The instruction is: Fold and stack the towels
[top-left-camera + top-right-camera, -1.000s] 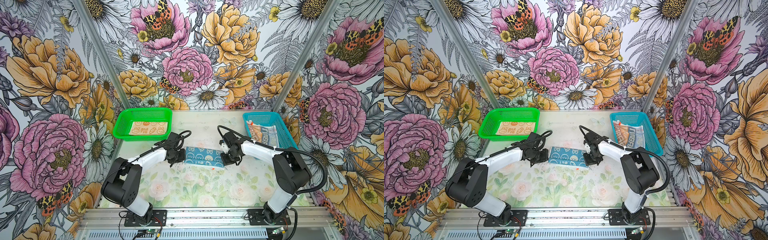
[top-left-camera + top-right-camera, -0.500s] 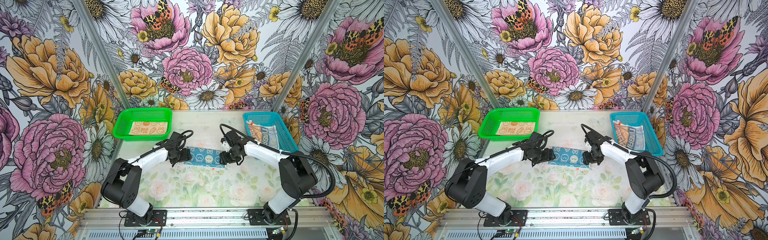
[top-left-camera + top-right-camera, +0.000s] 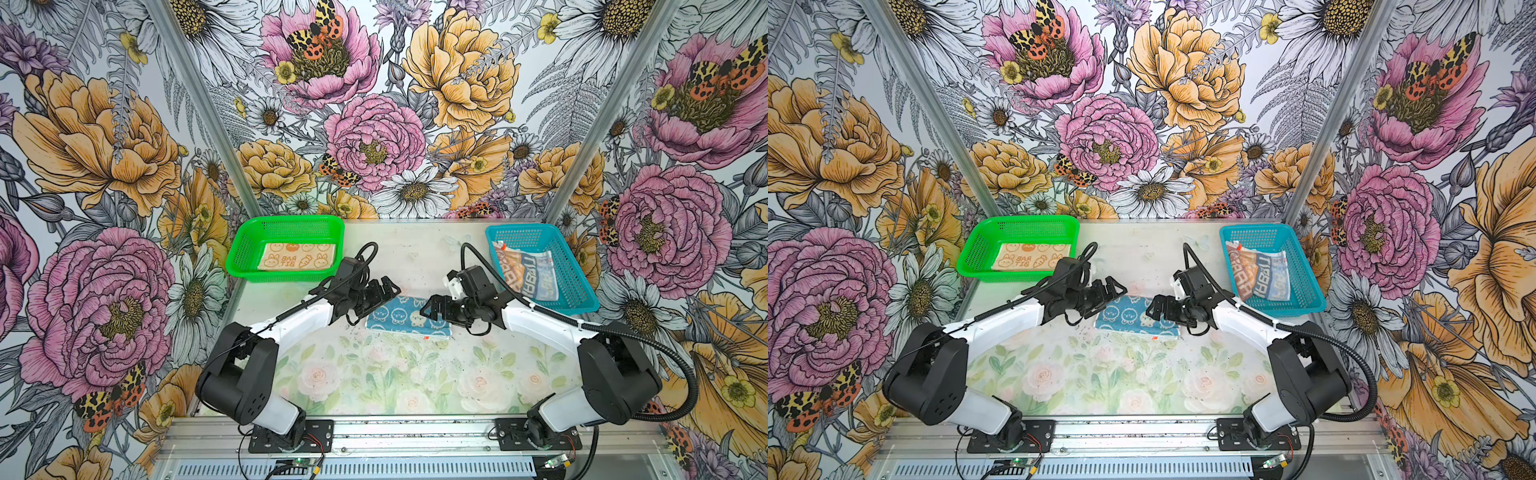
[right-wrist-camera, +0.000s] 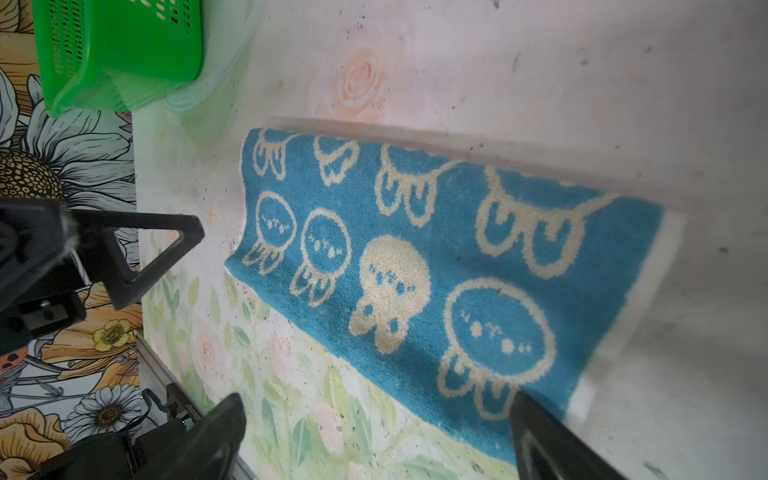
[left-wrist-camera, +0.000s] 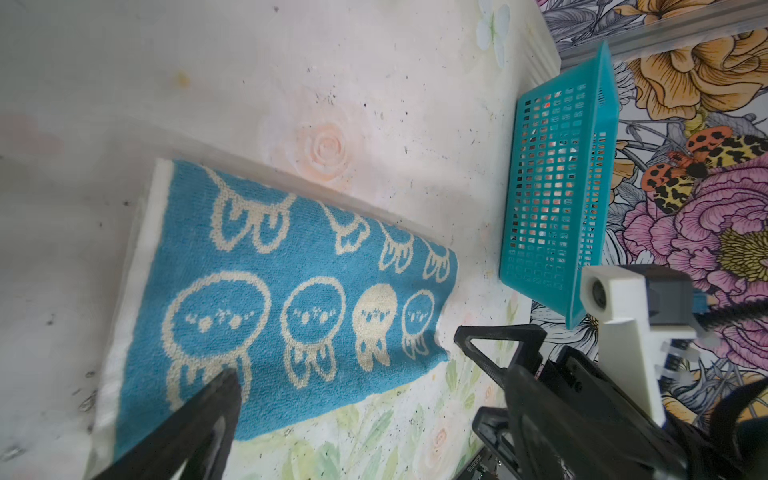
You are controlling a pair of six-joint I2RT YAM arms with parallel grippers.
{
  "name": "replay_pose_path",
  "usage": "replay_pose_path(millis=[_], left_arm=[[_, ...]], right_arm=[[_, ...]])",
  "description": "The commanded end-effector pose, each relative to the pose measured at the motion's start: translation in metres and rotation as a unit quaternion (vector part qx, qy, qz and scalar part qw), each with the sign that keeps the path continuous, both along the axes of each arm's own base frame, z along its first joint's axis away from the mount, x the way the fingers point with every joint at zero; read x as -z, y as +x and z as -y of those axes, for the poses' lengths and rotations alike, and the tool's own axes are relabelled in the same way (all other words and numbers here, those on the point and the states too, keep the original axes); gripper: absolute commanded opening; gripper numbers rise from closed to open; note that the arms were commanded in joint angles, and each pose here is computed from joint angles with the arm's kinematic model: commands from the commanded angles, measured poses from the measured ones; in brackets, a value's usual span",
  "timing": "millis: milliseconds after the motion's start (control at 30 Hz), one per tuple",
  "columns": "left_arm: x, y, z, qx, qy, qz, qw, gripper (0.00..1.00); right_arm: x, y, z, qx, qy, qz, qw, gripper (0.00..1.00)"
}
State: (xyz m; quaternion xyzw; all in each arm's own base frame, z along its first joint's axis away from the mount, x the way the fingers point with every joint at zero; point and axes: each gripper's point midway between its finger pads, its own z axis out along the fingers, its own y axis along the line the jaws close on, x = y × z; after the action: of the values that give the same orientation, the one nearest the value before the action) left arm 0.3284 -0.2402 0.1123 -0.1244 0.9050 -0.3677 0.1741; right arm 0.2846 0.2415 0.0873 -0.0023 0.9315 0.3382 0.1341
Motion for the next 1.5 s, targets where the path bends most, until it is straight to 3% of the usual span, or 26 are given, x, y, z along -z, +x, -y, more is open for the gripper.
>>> replay_pose_path(millis=[0, 267, 500, 833, 967, 1200, 1467], left_arm=[[0.007, -0.007, 0.014, 0.010, -0.033, -0.012, 0.999, 0.99], [0.067, -0.039, -0.015, 0.002, 0.011, -0.070, 0.997, 0.99], [0.084, -0.040, -0.028, 0.003, 0.036, -0.081, 0.996, 0.99], [0.016, 0.003, -0.009, 0.022, 0.031, -0.009, 0.999, 0.99], [-0.002, 0.026, 0.003, 0.023, 0.014, 0.005, 1.000, 0.99], [0.018, 0.058, 0.012, 0.012, 0.007, -0.003, 1.000, 0.99], [0.072, 0.047, 0.001, 0.020, 0.037, -0.052, 0.998, 0.99]], right_arm=[[-0.004, 0.004, -0.020, 0.006, 0.060, 0.003, 0.998, 0.99], [0.050, -0.020, 0.003, 0.017, 0.010, -0.037, 0.999, 0.99], [0.069, -0.034, 0.014, 0.015, -0.014, -0.052, 0.998, 0.99], [-0.017, 0.012, 0.005, 0.010, 0.024, 0.038, 0.999, 0.99], [-0.023, 0.043, 0.009, 0.029, 0.036, 0.037, 0.998, 0.99], [0.005, 0.077, 0.003, 0.026, 0.020, 0.021, 0.999, 0.99], [0.043, 0.074, 0.016, 0.027, -0.011, -0.001, 1.000, 0.99]])
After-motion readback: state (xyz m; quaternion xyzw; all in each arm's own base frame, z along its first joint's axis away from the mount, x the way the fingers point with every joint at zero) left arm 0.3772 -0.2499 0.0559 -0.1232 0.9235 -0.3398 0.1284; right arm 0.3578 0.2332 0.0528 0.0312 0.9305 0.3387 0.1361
